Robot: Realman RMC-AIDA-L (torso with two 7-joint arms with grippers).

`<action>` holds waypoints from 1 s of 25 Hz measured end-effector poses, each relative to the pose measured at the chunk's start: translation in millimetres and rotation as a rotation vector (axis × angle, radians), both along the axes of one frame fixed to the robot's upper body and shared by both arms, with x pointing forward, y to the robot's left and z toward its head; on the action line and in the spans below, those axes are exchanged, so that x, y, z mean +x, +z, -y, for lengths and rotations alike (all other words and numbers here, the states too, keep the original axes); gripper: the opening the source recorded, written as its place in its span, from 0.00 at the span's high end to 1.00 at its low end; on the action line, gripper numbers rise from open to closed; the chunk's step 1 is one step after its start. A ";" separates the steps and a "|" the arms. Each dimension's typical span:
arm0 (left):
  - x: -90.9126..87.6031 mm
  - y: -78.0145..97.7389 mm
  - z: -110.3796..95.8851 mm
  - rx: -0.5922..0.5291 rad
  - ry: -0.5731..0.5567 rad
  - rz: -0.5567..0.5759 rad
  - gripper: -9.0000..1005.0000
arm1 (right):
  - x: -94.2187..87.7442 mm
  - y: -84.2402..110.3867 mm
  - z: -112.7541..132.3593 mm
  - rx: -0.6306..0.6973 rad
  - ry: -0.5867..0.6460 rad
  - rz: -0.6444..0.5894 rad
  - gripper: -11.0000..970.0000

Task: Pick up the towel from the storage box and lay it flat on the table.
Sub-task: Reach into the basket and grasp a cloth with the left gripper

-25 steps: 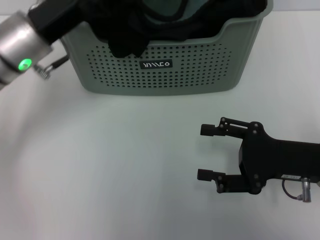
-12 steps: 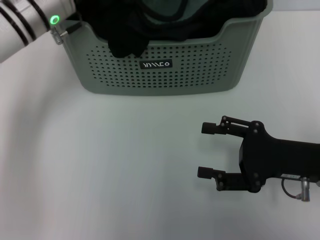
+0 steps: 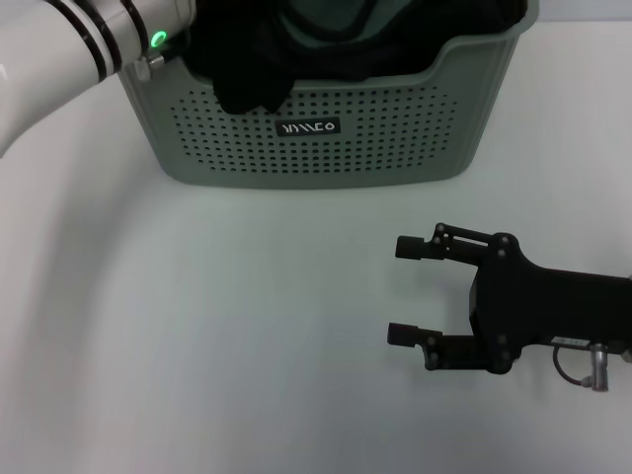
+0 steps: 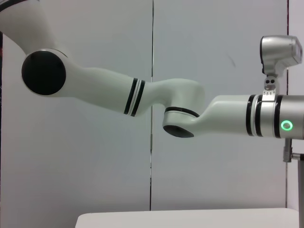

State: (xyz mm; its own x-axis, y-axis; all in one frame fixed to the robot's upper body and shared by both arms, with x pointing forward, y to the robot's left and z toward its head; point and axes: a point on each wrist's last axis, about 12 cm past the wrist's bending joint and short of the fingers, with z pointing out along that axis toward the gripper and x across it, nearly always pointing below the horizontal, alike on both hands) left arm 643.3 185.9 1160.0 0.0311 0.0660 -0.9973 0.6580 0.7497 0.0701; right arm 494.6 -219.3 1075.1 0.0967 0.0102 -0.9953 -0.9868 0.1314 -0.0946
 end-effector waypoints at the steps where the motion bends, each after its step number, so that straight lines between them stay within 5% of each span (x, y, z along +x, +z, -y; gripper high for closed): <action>1: -0.5 0.9 0.2 -0.001 -0.002 0.005 0.18 | 0.0 0.1 0.0 0.000 0.000 0.000 0.20; 7: -4.9 2.3 -5.4 -0.093 0.038 0.027 0.31 | 0.4 0.6 0.1 0.005 -0.005 0.009 0.20; 14: -7.2 -7.2 3.7 -0.009 0.043 0.036 0.57 | -0.5 1.0 0.9 0.017 -0.012 0.013 0.20; 17: -9.8 -8.5 8.2 0.031 0.023 0.063 0.80 | -1.1 0.7 1.1 0.017 -0.012 0.012 0.20; 25: -12.2 -4.9 2.7 -0.039 0.049 0.071 0.93 | -2.1 0.2 1.7 0.017 -0.013 0.020 0.20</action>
State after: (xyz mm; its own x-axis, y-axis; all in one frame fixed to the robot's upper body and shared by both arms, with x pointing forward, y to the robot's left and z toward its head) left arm 631.2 183.2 1155.1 0.0998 0.0304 -0.9945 0.6150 0.7838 0.0856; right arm 492.5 -221.1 1075.3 0.1172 0.0256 -0.9928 -0.9829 0.1463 -0.1123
